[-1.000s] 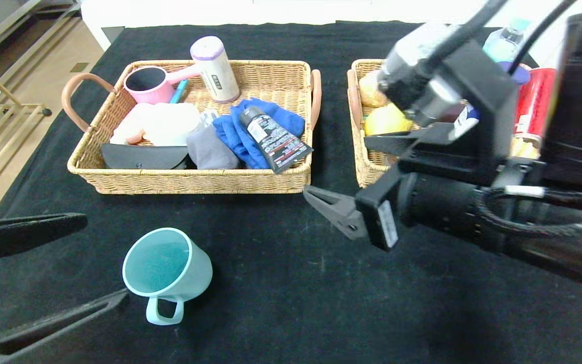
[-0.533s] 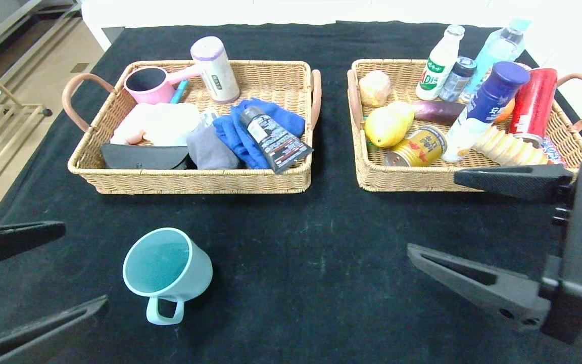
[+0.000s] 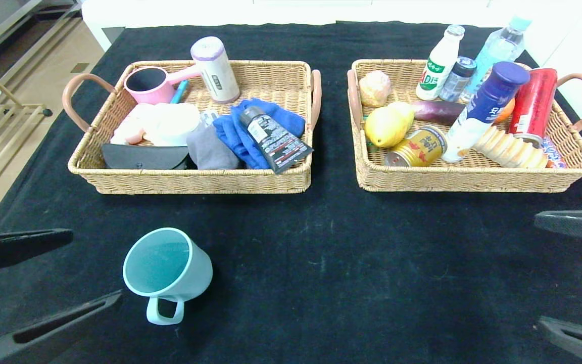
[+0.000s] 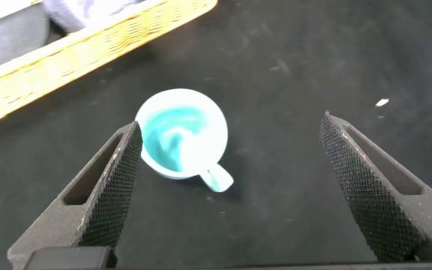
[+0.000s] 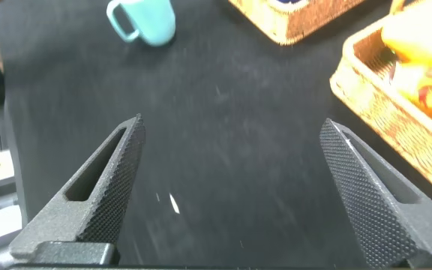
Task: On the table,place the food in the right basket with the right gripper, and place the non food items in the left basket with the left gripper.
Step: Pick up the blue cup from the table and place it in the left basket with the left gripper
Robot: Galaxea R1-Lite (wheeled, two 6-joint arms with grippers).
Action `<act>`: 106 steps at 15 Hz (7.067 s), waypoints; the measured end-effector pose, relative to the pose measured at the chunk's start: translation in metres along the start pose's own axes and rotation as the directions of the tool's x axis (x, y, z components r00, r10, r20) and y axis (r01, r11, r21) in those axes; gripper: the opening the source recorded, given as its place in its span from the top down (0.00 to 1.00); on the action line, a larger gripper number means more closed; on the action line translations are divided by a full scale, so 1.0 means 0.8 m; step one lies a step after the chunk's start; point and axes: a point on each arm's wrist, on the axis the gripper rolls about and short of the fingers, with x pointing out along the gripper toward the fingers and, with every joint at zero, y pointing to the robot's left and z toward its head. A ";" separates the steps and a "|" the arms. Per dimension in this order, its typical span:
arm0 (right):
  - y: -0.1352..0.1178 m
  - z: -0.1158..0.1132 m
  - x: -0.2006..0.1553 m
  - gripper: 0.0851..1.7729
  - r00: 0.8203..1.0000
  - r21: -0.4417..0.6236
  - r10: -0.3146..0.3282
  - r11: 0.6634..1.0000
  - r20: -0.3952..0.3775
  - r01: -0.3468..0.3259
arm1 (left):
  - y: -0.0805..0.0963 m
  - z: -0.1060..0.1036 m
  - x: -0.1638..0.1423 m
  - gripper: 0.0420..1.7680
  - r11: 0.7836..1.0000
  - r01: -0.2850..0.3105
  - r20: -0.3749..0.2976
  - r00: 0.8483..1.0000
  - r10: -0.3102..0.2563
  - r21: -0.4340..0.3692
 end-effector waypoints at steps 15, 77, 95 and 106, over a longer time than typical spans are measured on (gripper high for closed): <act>0.005 -0.039 -0.047 0.04 0.999 -0.066 0.008 0.998 0.049 -0.005 | 0.020 -0.005 0.018 0.03 0.991 -0.132 -0.147 0.981 0.127 -0.029; -0.028 -0.038 -0.026 0.04 0.996 0.062 -0.081 0.995 0.029 0.079 | 0.069 0.009 0.153 0.92 0.946 -0.310 -0.578 0.790 0.205 -0.089; -0.027 -0.038 -0.026 0.04 0.996 0.059 -0.080 0.995 0.029 0.079 | 0.067 0.005 0.151 0.92 0.946 -0.311 -0.583 0.786 0.204 -0.089; -0.027 -0.038 -0.026 0.04 0.996 0.062 -0.081 0.995 0.029 0.079 | 0.050 0.041 0.102 0.92 0.940 -0.284 -0.392 0.900 0.192 -0.191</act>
